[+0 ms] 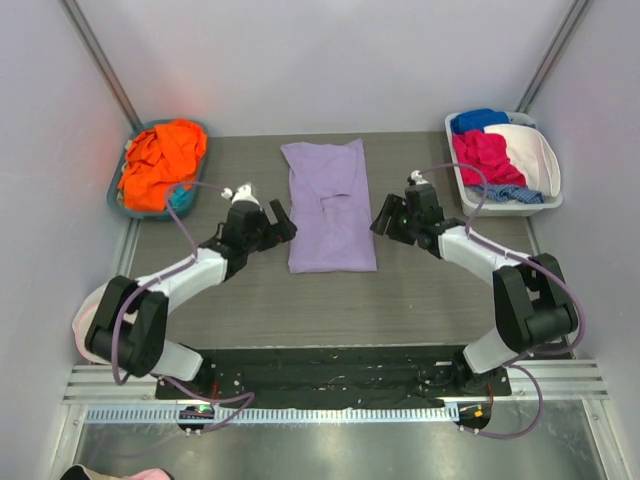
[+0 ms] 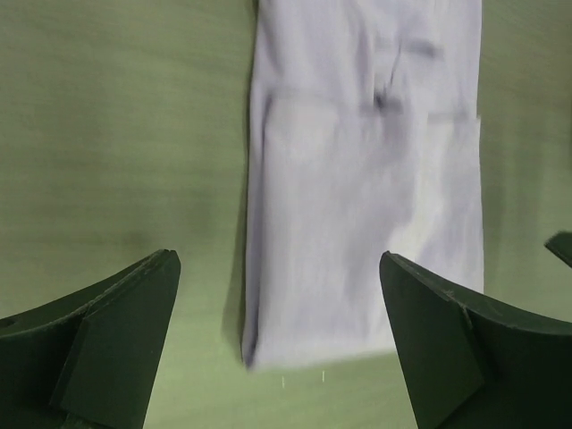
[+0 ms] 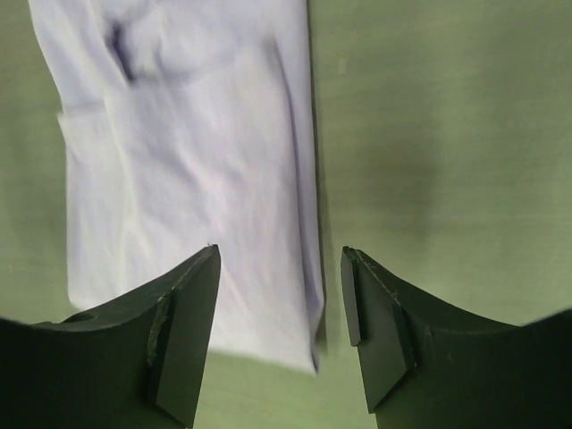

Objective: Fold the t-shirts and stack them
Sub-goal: Fold the tshirt

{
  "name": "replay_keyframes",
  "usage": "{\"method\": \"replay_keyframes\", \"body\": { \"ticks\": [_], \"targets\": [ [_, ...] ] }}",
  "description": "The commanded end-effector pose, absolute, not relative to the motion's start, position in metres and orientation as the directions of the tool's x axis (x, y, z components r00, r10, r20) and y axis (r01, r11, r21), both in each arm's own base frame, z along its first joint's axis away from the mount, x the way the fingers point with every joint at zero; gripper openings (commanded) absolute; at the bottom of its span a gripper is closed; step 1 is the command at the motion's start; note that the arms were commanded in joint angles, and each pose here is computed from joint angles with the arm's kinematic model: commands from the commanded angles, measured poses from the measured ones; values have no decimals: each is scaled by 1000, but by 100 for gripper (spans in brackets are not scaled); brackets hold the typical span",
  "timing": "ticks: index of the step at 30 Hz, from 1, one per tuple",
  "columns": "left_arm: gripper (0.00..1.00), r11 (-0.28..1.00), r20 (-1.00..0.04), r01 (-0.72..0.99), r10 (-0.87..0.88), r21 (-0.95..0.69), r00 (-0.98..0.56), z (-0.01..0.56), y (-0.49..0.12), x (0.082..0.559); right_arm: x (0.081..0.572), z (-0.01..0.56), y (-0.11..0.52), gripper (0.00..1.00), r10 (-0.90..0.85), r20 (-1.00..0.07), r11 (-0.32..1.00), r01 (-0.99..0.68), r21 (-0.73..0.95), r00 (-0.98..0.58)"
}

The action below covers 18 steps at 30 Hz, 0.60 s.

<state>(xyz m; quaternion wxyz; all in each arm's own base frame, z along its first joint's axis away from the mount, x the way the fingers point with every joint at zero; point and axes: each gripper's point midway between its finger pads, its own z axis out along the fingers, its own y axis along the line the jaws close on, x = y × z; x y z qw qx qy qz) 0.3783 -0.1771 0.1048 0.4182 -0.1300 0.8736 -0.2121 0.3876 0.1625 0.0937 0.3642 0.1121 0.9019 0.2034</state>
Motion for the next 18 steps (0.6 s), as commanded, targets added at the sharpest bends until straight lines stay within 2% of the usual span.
{"method": "replay_keyframes", "body": {
  "ticks": [1,5,12,18],
  "targets": [
    [100,846,-657,-7,-420,-534,-626,98,-191,333,343,76,178,63,324,-557,858,-10,513,-765],
    [100,832,-621,-7,-420,-555,-661,71,-196,299,320,64,178,64,313,-549,849,-31,528,-775],
    [100,842,-626,-8,-407,-539,-665,60,-194,290,305,46,178,63,291,-529,844,-47,534,-797],
    [89,837,-619,2,-403,-547,-674,59,-200,294,304,42,181,60,299,-508,834,-38,551,-808]
  ]
}}
